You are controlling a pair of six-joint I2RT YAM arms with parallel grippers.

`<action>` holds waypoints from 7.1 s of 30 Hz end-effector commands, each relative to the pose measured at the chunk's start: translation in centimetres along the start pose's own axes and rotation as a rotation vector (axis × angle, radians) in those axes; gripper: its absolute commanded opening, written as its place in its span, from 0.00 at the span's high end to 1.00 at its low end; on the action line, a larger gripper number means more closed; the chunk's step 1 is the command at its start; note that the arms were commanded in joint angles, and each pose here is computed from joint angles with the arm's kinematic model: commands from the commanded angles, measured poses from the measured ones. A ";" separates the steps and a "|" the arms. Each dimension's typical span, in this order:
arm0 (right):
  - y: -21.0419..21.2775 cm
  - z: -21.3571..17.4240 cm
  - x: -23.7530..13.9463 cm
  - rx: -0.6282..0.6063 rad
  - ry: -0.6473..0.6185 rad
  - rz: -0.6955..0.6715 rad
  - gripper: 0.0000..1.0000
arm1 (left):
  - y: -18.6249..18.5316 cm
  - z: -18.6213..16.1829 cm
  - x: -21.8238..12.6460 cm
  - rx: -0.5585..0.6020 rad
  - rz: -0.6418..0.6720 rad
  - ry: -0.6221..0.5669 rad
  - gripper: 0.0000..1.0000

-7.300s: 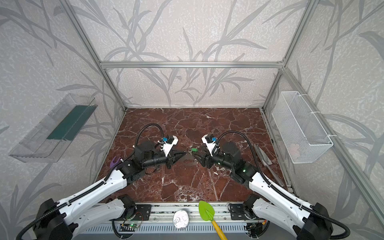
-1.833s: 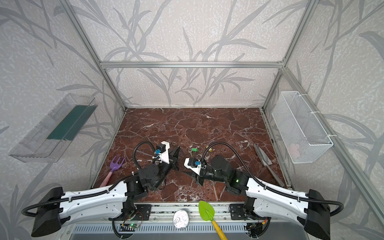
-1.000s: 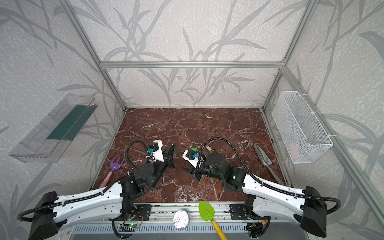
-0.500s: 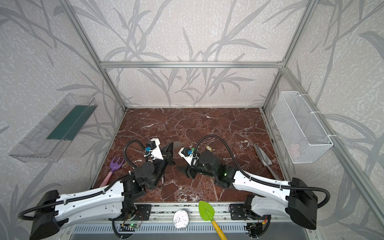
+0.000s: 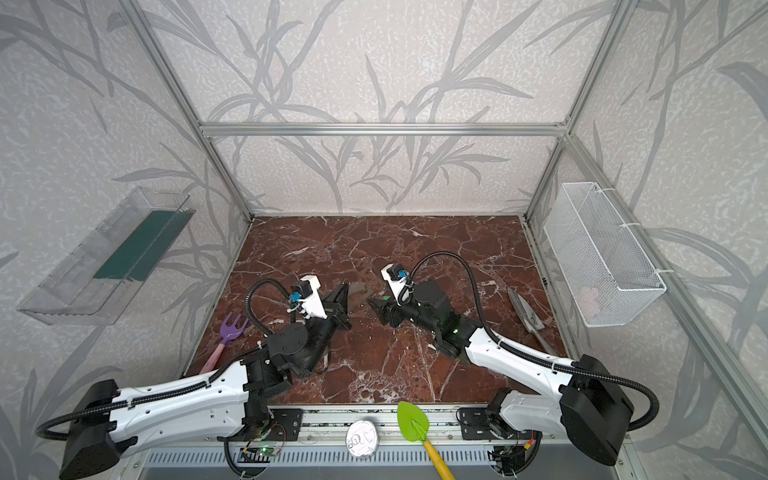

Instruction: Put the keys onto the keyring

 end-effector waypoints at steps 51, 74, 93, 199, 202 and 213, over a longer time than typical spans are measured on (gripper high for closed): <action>-1.9 8.8 -4.4 -0.422 -0.059 0.751 1.00 | 0.1 2.8 -4.8 0.804 -0.309 0.004 0.42; -1.5 8.3 -4.0 -0.366 -0.025 0.794 1.00 | -3.0 4.6 -1.0 0.974 -0.473 0.129 0.41; -1.6 8.1 -3.6 -0.373 -0.009 0.782 1.00 | -3.5 4.0 -0.5 0.931 -0.573 0.236 0.61; -1.9 8.0 -3.1 -0.357 0.022 0.782 1.00 | -1.6 3.3 -0.3 1.042 -0.468 0.116 0.74; -1.9 8.0 -3.1 -0.356 0.022 0.785 1.00 | -1.7 3.2 0.0 1.046 -0.468 0.120 0.73; -1.9 7.8 -3.1 -0.344 0.030 0.789 1.00 | -2.0 2.6 1.0 1.063 -0.468 0.150 0.81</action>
Point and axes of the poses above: each gripper's point midway between its finger pads, its own x axis out along the fingers, its own y axis along the line the jaws close on, z = x × y, the point moved 7 cm from there along -x, back along the fingers, and after that the axes turned 5 degrees about -x, right-handed, at the moved point
